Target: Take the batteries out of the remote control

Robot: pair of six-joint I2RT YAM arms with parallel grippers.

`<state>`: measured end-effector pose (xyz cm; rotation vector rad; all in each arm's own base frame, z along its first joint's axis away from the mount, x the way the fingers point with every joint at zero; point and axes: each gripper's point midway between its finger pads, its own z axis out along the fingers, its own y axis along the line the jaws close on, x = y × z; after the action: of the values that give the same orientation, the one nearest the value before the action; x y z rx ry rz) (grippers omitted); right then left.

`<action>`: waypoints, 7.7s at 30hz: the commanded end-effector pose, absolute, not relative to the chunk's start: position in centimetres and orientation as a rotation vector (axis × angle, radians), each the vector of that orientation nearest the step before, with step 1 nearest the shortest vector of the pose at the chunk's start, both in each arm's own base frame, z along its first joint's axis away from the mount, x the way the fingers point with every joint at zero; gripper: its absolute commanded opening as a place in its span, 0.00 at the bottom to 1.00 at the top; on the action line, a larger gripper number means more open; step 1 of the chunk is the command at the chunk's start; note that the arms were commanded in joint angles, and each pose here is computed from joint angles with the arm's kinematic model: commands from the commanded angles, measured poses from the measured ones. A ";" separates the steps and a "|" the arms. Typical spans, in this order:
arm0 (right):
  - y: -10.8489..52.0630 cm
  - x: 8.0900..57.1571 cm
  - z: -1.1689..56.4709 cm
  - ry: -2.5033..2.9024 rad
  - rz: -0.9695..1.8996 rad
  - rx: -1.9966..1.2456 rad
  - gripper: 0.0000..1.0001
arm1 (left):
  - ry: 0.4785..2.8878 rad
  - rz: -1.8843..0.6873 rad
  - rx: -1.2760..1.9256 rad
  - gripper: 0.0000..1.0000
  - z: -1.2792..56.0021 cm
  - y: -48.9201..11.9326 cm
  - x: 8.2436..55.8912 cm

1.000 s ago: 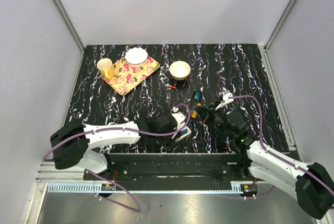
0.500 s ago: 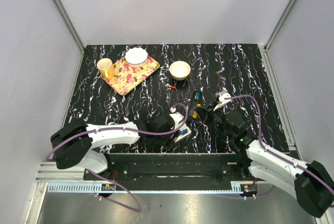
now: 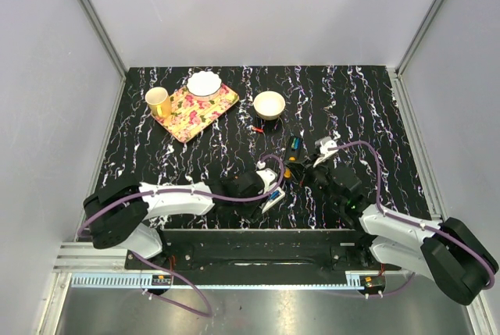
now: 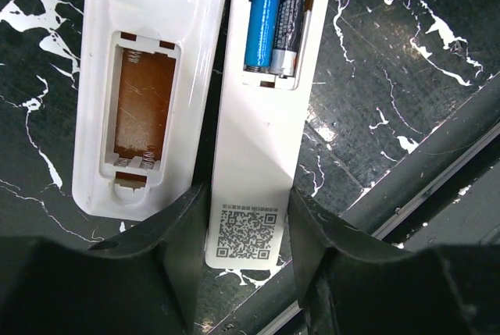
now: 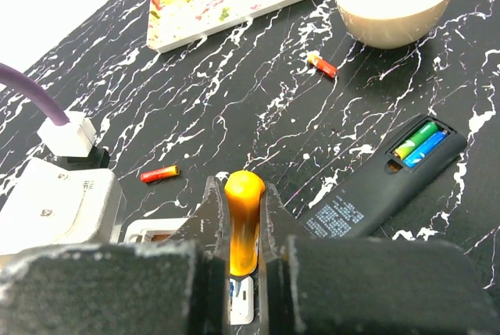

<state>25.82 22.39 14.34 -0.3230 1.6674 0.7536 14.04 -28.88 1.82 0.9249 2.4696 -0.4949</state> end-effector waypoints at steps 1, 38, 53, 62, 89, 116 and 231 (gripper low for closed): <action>22.7 25.6 16.5 1.555 0.773 -0.342 0.00 | 2.482 -0.544 0.898 0.43 1.7 -30.0 14.1; 22.0 25.2 13.2 1.604 0.693 -0.403 0.00 | 2.545 -0.532 0.827 0.19 0.3 -30.1 14.1; 23.5 25.6 11.7 1.640 0.724 -0.449 0.00 | 2.558 -0.526 0.823 0.16 -0.4 -29.7 14.0; 23.8 24.8 10.2 1.742 0.779 -0.424 0.00 | 2.575 -0.548 0.794 0.06 -1.0 -29.4 14.2; 22.9 25.9 9.8 1.861 1.169 -0.274 0.00 | 2.660 -0.418 0.731 0.00 -3.0 -28.7 14.9; 23.9 26.6 10.9 1.847 1.562 -0.268 0.00 | 2.692 -0.354 0.731 0.00 -3.8 -28.5 15.2; 18.2 30.5 16.0 1.634 0.627 0.276 0.00 | 2.530 -1.218 0.471 0.48 4.8 -36.9 16.0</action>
<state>29.72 17.96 13.62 0.2122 1.7287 0.6142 15.38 -34.70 3.30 0.4538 2.6041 -1.1053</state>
